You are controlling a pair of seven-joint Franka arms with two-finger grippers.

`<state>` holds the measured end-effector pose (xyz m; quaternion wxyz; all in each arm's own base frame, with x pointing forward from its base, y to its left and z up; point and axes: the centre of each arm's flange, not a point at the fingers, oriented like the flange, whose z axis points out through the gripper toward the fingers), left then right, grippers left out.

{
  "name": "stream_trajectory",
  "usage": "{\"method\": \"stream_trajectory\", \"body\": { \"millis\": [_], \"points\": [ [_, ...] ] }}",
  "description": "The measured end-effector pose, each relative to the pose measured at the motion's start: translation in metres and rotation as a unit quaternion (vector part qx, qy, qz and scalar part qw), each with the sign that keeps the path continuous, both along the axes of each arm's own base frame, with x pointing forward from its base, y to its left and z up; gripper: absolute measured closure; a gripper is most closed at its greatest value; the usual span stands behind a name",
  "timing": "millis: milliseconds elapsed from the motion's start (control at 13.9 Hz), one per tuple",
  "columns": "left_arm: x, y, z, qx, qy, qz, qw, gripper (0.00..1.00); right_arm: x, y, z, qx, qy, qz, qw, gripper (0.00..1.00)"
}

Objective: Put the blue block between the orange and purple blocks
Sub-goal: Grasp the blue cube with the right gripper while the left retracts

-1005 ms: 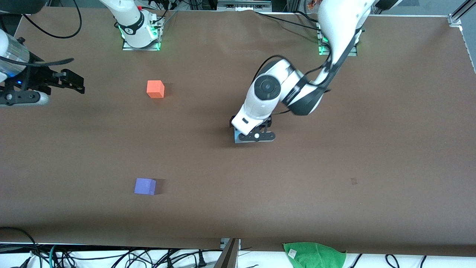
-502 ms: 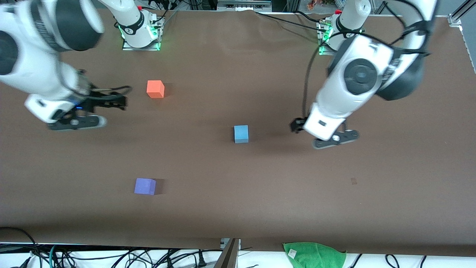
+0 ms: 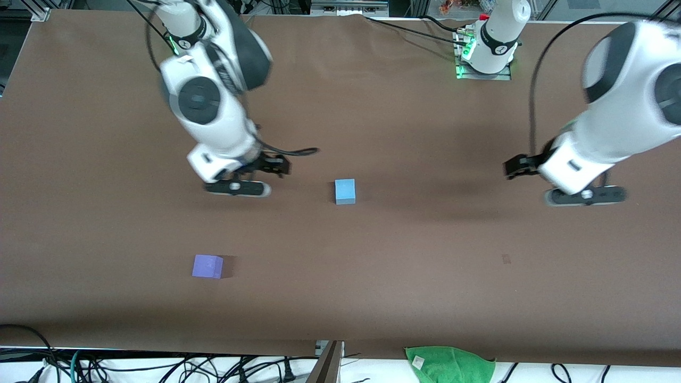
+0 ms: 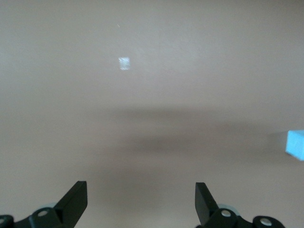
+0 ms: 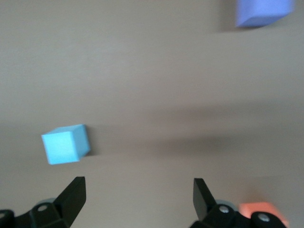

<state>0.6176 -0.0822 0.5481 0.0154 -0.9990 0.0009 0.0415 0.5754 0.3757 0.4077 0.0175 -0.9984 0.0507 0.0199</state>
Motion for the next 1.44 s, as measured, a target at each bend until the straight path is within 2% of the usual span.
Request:
{"method": "stream_trajectory", "body": {
  "millis": [144,287,502,646,1005,1435],
  "points": [
    [-0.012,0.046,0.026,-0.001,-0.015,-0.026,1.0,0.0,-0.015,0.045,-0.038,0.011,-0.009,0.001,1.0,0.0],
    [-0.03,0.075,0.04,0.001,-0.02,-0.023,1.0,0.0,-0.023,0.074,-0.068,0.023,-0.025,0.017,0.999,0.0],
    [-0.052,0.072,0.043,0.001,-0.019,-0.027,0.999,0.0,-0.032,0.1,-0.104,0.024,-0.049,0.016,0.998,0.0],
    [-0.056,0.064,0.041,0.0,-0.019,-0.034,0.999,0.0,-0.037,0.114,-0.125,0.03,-0.065,0.015,0.997,0.0],
    [-0.056,0.063,0.041,0.0,-0.018,-0.035,0.999,0.0,-0.052,0.137,-0.17,0.044,-0.079,0.023,0.996,0.0],
    [-0.056,0.063,0.041,0.0,-0.018,-0.034,0.999,0.0,-0.061,0.143,-0.195,0.024,-0.09,0.043,0.995,0.0]
  ]
}}
